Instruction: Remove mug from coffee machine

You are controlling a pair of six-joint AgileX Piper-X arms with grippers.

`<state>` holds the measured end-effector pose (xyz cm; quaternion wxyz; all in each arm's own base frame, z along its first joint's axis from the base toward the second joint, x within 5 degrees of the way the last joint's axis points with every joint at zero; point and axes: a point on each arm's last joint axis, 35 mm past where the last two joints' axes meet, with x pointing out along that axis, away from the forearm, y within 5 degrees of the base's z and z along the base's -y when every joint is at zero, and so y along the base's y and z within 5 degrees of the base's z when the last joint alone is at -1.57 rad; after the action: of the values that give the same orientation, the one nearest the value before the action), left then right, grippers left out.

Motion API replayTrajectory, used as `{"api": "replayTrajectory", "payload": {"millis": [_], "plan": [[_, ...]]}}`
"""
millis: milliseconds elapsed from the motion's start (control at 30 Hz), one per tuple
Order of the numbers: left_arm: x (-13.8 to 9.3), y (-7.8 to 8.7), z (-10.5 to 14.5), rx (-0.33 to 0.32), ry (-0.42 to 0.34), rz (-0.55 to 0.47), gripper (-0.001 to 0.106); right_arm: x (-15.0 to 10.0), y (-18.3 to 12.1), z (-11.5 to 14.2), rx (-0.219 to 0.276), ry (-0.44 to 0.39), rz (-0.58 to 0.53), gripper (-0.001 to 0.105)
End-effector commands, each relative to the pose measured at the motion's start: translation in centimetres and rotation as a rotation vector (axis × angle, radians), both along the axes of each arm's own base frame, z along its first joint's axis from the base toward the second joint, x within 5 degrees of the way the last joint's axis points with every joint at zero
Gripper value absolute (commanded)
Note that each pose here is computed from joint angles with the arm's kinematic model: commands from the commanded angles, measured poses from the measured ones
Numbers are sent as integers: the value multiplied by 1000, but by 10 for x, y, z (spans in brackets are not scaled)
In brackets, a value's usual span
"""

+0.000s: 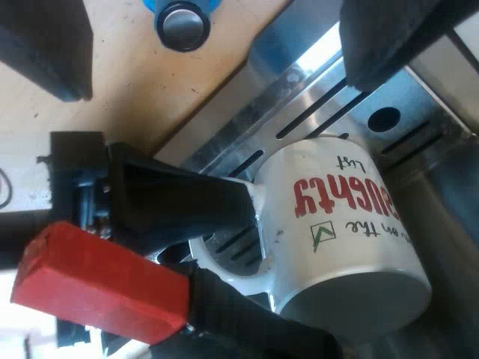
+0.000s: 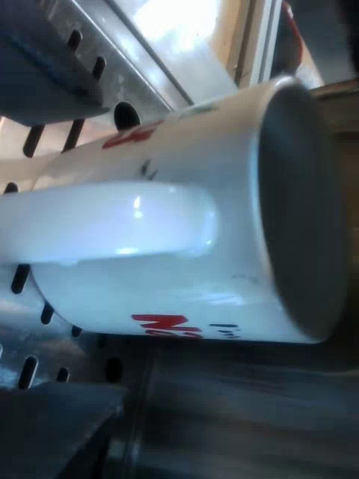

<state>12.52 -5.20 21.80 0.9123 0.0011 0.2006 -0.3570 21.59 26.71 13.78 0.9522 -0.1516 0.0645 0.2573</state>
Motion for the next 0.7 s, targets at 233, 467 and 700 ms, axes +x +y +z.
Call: {"api": "replayTrajectory", "payload": {"millis": [233,467,700], "plan": [[0,-1,3,-11,-16,-13,70,16,4,2,54,9,5,68],[0,-1,3,-11,-16,-13,70,16,4,1,49,13,5,49],[0,-1,3,-11,-16,-13,70,16,4,1,49,13,5,0]]}}
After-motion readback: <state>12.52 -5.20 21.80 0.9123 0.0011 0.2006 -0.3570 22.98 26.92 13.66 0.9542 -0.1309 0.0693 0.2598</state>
